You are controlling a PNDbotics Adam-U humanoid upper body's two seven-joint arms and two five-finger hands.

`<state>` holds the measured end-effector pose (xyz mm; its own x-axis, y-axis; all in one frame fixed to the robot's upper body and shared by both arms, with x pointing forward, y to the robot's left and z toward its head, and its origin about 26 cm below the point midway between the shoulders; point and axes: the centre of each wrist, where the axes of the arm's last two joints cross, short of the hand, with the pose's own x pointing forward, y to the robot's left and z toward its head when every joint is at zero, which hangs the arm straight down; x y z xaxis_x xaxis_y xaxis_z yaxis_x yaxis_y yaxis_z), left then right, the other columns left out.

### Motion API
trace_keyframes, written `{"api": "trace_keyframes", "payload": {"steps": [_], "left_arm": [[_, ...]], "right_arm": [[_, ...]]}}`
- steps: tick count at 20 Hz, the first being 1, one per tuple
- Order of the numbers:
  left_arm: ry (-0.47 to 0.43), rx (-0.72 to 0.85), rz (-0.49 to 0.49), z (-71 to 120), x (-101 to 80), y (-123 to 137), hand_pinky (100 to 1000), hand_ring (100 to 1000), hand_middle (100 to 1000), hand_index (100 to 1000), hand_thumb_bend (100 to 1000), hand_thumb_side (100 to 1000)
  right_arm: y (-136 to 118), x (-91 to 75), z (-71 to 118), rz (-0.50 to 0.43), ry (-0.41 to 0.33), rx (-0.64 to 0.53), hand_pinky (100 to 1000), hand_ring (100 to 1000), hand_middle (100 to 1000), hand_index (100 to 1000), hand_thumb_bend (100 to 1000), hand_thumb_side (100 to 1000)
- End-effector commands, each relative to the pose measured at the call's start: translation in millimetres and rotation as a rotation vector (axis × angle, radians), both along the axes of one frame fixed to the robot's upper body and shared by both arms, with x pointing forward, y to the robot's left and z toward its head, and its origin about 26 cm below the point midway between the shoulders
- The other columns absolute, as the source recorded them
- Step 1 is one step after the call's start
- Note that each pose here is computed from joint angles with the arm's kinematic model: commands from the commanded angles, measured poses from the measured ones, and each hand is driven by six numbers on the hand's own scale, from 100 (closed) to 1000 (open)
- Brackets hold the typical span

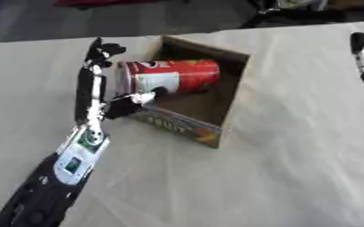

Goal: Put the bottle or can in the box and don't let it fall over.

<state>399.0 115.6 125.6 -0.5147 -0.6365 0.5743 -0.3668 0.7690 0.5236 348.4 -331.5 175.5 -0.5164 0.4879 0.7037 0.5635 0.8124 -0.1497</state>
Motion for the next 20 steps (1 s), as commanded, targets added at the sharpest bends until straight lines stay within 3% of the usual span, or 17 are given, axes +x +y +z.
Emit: {"api": "trace_keyframes", "payload": {"steps": [1, 7, 14, 20], "left_arm": [[-0.046, -0.017, 0.012, 17.1, -0.3, 0, 712, 1000, 728, 738, 1000, 424], [-0.132, -0.128, 0.065, 43.2, -11.2, 28, 709, 1000, 727, 737, 773, 477], [-0.257, -0.221, 0.153, 75.9, -41.6, 88, 715, 999, 739, 747, 625, 567], [-0.221, -0.304, 0.288, 72.1, -62.7, 149, 633, 985, 792, 750, 528, 626]], "right_arm": [[0, -1.5, 10.7, 0.0, -0.032, -0.016, 805, 846, 723, 826, 600, 346], [-4, -2.9, 10.1, -0.01, -0.031, -0.02, 805, 846, 723, 826, 601, 346], [-7, -5.3, 8.8, -0.024, -0.03, -0.024, 803, 846, 723, 825, 597, 344], [-9, -6.6, 10.1, -0.033, -0.037, -0.025, 802, 846, 724, 826, 601, 342]]}}
